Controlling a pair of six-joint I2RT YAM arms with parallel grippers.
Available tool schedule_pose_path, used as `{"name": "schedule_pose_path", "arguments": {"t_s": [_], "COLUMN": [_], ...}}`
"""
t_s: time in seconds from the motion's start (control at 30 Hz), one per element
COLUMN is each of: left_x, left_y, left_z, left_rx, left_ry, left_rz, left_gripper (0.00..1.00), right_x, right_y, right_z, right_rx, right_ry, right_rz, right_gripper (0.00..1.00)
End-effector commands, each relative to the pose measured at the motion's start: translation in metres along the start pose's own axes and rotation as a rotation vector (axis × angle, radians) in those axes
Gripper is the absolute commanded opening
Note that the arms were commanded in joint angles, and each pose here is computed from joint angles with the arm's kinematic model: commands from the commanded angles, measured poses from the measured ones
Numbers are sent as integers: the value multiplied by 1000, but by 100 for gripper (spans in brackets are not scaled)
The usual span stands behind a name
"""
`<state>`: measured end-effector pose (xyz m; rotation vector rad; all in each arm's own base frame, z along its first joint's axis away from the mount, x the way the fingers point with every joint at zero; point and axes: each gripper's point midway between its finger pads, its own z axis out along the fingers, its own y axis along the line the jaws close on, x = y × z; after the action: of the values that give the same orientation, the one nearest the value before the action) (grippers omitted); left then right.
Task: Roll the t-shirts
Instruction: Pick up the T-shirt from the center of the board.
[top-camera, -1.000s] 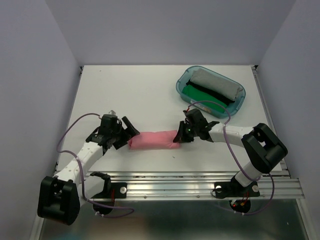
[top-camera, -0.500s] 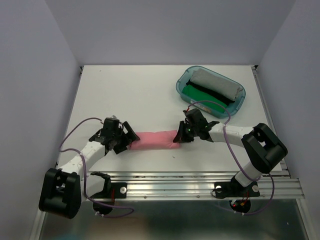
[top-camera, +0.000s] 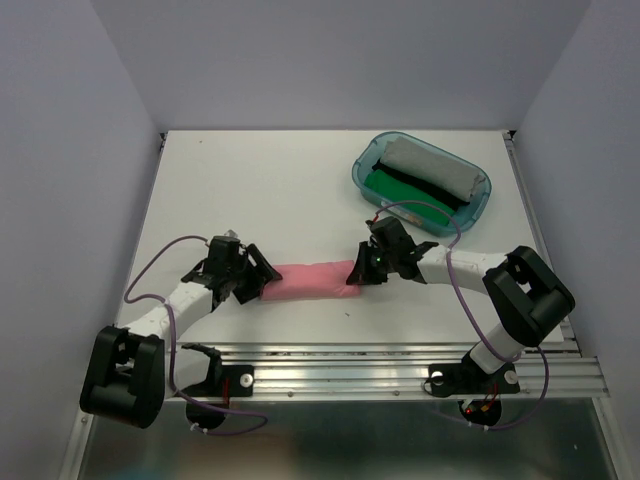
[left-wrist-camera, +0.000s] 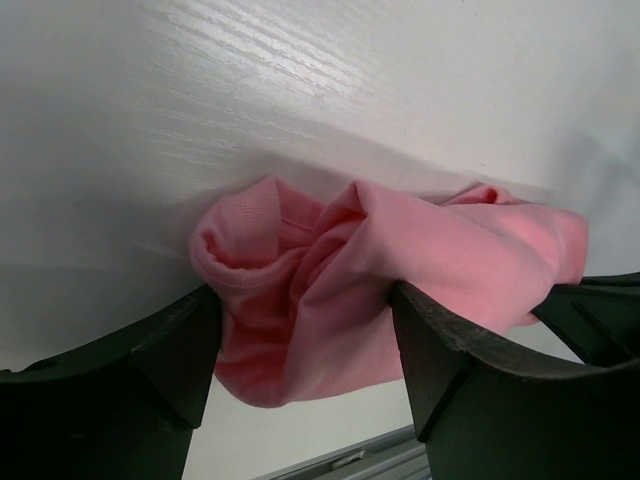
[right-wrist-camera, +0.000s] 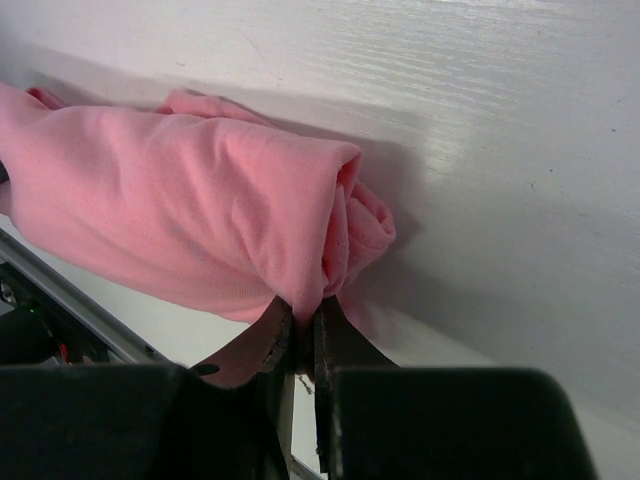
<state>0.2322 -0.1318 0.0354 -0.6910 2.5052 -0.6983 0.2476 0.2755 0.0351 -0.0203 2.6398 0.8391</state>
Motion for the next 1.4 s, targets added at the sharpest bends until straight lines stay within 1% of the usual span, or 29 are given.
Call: {"name": "schedule_pose_path", "arguments": {"t_s": [0.0, 0.07, 0.13, 0.17, 0.2, 0.23, 0.27, 0.3, 0.33, 0.37, 0.4, 0.43, 0.53, 0.57, 0.63, 0.67, 0.7, 0.73, 0.8, 0.97, 1.03, 1.17, 1.37], "left_x": [7, 7, 9, 9, 10, 9, 10, 9, 9, 8, 7, 5, 1, 1, -1, -1, -2, -3, -4, -5, -8, -11, -15], "left_y": [-4, -4, -5, -5, -5, -6, -8, -9, -10, -11, -11, -13, -16, -16, -18, -17, -17, -16, -15, -15, -16, -18, -21], "left_z": [2, 3, 4, 4, 5, 5, 5, 5, 5, 5, 5, 5, 4, 4, 4, 4, 4, 5, 6, 9, 9, 9, 9], "left_rx": [39, 40, 40, 42, 44, 50, 58, 63, 65, 66, 66, 66, 67, 67, 67, 60, 58, 50, 45, 32, 35, 27, 30], "left_ry": [25, 28, 34, 36, 38, 39, 44, 42, 41, 40, 37, 34, 21, 22, 20, 18, 15, 18, 15, 17, 13, 7, -4], "left_rz": [11, 15, 19, 19, 21, 22, 27, 29, 28, 31, 33, 33, 38, 41, 49, 51, 54, 58, 60, 60, 66, 81, 88], "left_gripper": [71, 70, 66, 64, 56, 52, 46, 30, 22, 13, 0, 0, 0, 0, 0, 0, 0, 0, 0, 0, 0, 0, 0], "right_x": [-11, -11, -11, -11, -11, -10, -9, -9, -10, -9, -10, -11, -18, -20, -23, -25, -26, -28, -24, -6, 3, 6, 17], "right_y": [1, 0, 0, 0, 0, -1, -1, -1, 0, 0, 0, 0, 5, 6, 16, 14, 16, 18, 13, 6, 5, 5, -5], "right_z": [-1, -1, 0, 0, 0, 1, 1, 1, 0, 0, 0, -2, -10, -13, -23, -26, -29, -36, -39, -34, -29, -17, -4], "right_rx": [14, 15, 16, 15, 16, 17, 17, 17, 14, 15, 17, 22, 16, 8, -29, -27, -30, -34, -22, -34, -54, -103, -94], "right_ry": [-24, -20, -19, -20, -19, -16, -14, -14, -15, -14, -16, -20, -52, -58, -73, -83, -91, -111, -117, -75, -47, -32, -11], "right_rz": [-18, -17, -17, -17, -17, -16, -16, -14, -13, -11, -11, -10, -15, -5, 6, 15, 24, 25, 43, 102, 121, 160, 225], "right_gripper": [1, 1, 1, 1, 1, 1, 1, 1, 2, 5, 12, 26, 52, 66, 75, 78, 79, 82, 83, 84, 83, 79, 75]}}
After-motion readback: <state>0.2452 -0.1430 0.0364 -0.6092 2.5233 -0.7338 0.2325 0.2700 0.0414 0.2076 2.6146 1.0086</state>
